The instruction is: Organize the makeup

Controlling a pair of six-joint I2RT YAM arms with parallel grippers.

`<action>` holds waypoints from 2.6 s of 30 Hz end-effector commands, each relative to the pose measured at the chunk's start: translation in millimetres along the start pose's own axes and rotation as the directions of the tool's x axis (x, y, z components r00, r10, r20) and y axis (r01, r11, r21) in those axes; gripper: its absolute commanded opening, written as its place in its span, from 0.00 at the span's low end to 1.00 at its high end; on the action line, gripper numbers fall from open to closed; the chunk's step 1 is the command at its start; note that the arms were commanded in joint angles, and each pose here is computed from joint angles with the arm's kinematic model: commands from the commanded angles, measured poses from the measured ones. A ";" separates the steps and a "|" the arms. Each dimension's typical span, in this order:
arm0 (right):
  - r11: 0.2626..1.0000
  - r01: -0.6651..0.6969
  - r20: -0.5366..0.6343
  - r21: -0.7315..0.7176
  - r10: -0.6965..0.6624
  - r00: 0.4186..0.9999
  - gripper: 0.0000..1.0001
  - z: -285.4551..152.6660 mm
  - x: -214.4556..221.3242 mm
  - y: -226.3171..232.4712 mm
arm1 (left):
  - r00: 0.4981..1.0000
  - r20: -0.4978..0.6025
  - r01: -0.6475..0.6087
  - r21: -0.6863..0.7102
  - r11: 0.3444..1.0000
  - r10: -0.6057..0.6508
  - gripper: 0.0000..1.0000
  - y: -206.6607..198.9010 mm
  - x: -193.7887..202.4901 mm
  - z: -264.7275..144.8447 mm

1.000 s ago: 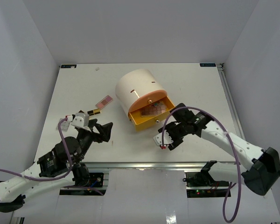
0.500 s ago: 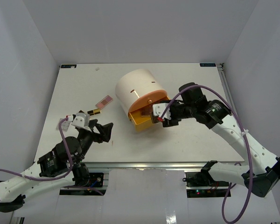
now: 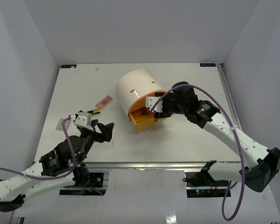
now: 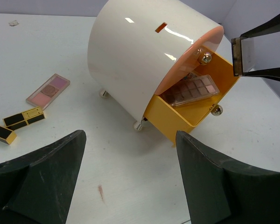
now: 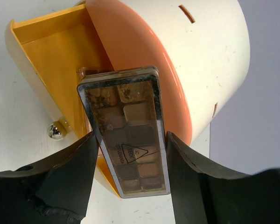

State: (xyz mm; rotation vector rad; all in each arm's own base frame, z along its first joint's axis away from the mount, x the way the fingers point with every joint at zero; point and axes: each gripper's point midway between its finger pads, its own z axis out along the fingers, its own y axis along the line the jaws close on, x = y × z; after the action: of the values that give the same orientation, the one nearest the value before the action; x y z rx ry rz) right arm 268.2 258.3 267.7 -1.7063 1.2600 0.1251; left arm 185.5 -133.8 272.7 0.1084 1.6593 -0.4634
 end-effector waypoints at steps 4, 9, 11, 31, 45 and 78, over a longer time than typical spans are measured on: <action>0.990 0.020 0.031 0.139 -0.025 0.999 0.40 12.3 3.0 -12.4 | 1.000 -0.015 -0.013 -0.021 1.000 0.013 0.89 2.9 5.1 1.5; 0.983 0.032 0.032 0.183 -0.038 0.999 0.47 17.9 11.9 -8.6 | 1.000 -0.019 -0.018 -0.023 1.000 0.018 0.89 2.6 6.4 2.2; 0.981 0.036 0.029 0.190 -0.042 0.999 0.48 19.8 14.1 -7.8 | 1.000 -0.023 -0.021 -0.024 0.999 0.020 0.89 2.3 7.2 2.8; 0.988 0.048 0.073 0.144 -0.059 0.996 0.83 12.6 10.8 12.0 | 0.999 -0.030 -0.026 -0.031 0.999 0.025 0.89 2.3 9.4 4.1; 0.966 -0.226 0.277 0.122 0.185 0.943 0.91 -39.0 -17.1 -6.8 | 0.996 -0.060 -0.061 -0.016 0.998 0.060 0.91 -2.8 18.2 8.2; 0.785 -0.607 0.402 -0.123 0.598 0.693 0.97 -79.7 70.1 52.4 | 0.851 -0.516 -0.021 -0.211 0.977 -0.093 0.98 150.3 68.5 182.4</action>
State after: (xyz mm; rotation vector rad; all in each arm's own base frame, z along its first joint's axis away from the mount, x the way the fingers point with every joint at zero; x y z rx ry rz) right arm 227.9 153.3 233.2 -1.0727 1.4611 0.8251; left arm 370.6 -61.5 158.3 -0.0611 2.2433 -0.2392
